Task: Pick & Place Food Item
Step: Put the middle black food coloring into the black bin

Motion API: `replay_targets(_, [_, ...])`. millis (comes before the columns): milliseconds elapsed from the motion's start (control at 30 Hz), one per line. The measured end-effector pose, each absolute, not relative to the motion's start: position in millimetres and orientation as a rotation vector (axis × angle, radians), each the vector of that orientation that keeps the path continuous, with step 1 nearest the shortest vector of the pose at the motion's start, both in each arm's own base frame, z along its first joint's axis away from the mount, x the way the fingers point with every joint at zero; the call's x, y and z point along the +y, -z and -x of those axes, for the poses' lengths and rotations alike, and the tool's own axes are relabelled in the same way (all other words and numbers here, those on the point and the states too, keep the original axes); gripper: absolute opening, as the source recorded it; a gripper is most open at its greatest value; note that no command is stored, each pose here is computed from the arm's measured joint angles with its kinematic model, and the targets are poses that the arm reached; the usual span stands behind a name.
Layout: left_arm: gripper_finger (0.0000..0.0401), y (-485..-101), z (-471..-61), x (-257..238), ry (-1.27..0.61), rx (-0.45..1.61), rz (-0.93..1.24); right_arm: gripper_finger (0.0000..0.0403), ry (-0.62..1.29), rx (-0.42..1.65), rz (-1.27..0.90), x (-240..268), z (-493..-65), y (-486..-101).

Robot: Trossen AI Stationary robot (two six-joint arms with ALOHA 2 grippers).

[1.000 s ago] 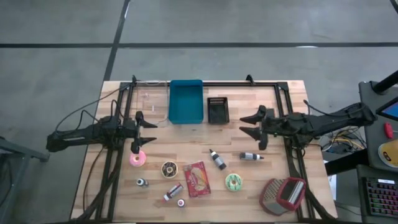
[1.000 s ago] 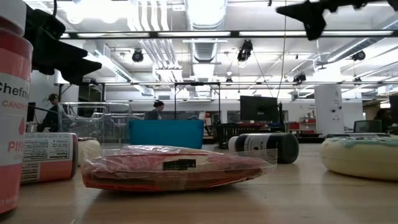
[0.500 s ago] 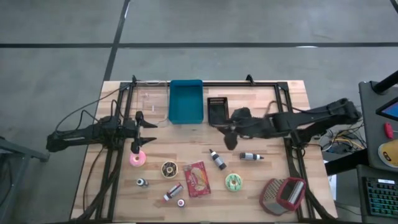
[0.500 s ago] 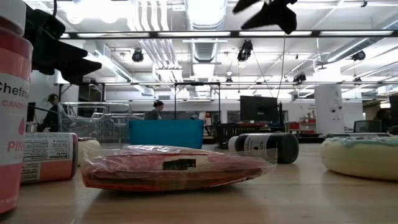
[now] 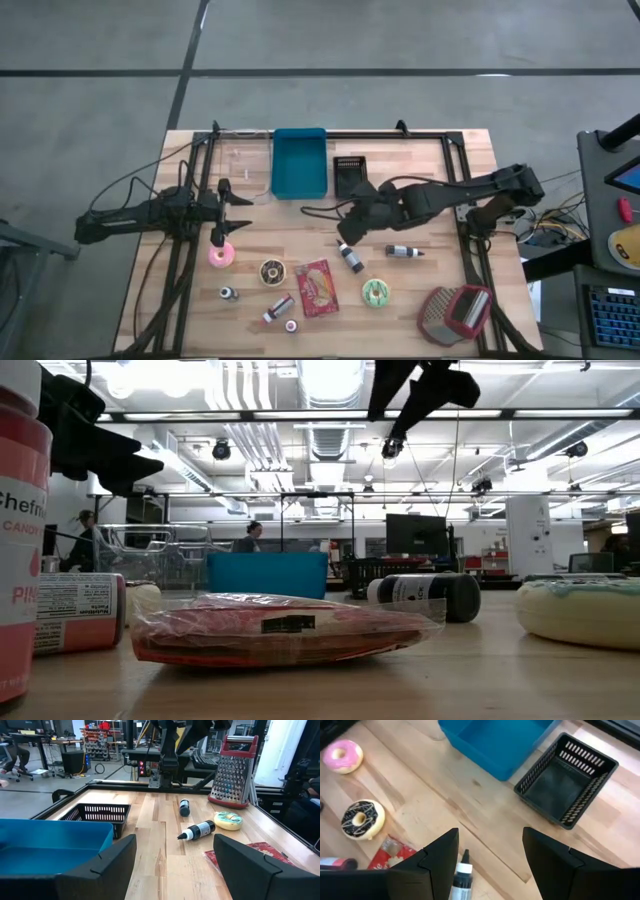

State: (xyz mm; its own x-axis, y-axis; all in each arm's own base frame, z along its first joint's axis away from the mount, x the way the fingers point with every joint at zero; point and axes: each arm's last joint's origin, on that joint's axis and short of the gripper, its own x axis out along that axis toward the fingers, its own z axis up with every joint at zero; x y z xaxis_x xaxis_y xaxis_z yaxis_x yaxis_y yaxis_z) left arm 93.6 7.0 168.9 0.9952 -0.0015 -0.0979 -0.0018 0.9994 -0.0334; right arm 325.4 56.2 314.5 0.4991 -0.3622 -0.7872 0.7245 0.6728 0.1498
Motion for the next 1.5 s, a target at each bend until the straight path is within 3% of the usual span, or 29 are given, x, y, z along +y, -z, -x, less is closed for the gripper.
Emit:
replay_targets(333, [0.0273, -169, -94, 7, 0.001, 0.097, 0.033, 0.0215, 0.638, 0.941, -0.525, 62, -336, -294])
replay_targets(1033, [0.0273, -169, -94, 7, 0.002, 0.096, 0.034, 0.0215, 0.596, 0.954, -0.449, 63, -343, -286])
replay_targets(1500, [0.0273, -169, -94, 7, 0.002, 0.099, 0.034, 0.0215, 0.608, 1.024, -0.407, 68, -363, -247])
